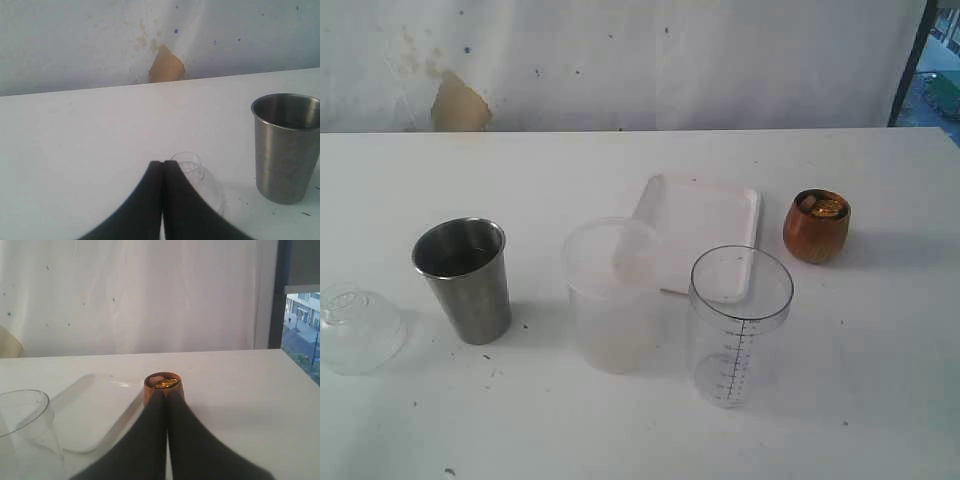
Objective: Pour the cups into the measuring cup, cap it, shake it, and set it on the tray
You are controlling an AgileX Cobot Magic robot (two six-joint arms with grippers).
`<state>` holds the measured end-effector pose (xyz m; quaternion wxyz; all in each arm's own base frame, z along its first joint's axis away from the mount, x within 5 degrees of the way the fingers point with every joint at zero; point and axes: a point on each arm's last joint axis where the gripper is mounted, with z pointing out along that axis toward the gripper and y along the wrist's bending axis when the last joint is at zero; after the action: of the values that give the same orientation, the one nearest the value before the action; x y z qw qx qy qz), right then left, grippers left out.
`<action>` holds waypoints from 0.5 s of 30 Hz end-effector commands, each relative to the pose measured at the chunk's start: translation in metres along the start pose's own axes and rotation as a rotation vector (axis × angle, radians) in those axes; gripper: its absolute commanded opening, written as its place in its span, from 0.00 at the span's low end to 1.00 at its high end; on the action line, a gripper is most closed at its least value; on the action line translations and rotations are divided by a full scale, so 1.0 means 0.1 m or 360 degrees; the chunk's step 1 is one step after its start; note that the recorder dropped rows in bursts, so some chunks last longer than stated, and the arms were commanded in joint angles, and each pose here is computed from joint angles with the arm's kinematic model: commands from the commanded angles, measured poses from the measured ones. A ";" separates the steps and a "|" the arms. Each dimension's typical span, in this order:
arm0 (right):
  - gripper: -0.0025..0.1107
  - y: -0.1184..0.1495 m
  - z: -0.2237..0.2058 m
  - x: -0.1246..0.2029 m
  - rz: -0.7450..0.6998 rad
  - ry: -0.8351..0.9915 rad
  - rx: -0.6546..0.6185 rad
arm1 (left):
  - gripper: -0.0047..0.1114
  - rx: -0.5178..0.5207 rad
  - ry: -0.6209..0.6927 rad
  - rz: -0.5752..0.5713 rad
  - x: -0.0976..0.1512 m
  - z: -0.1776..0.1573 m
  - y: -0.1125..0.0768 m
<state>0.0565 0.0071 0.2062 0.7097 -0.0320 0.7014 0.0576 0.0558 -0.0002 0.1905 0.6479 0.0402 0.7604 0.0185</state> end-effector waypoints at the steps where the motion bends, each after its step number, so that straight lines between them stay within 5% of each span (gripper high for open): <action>1: 0.02 0.00 0.00 0.01 -0.0164 0.0021 0.0002 | 0.04 0.0006 -0.0023 -0.0002 -0.01 -0.01 0.00; 15: 0.02 0.00 -0.01 0.06 -0.0145 0.0107 -0.0004 | 0.04 0.0006 -0.0023 -0.0002 -0.01 -0.01 0.00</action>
<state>0.0562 0.0066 0.1975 0.6774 -0.0754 0.7316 0.0129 0.0558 -0.0002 0.1905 0.6479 0.0402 0.7604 0.0185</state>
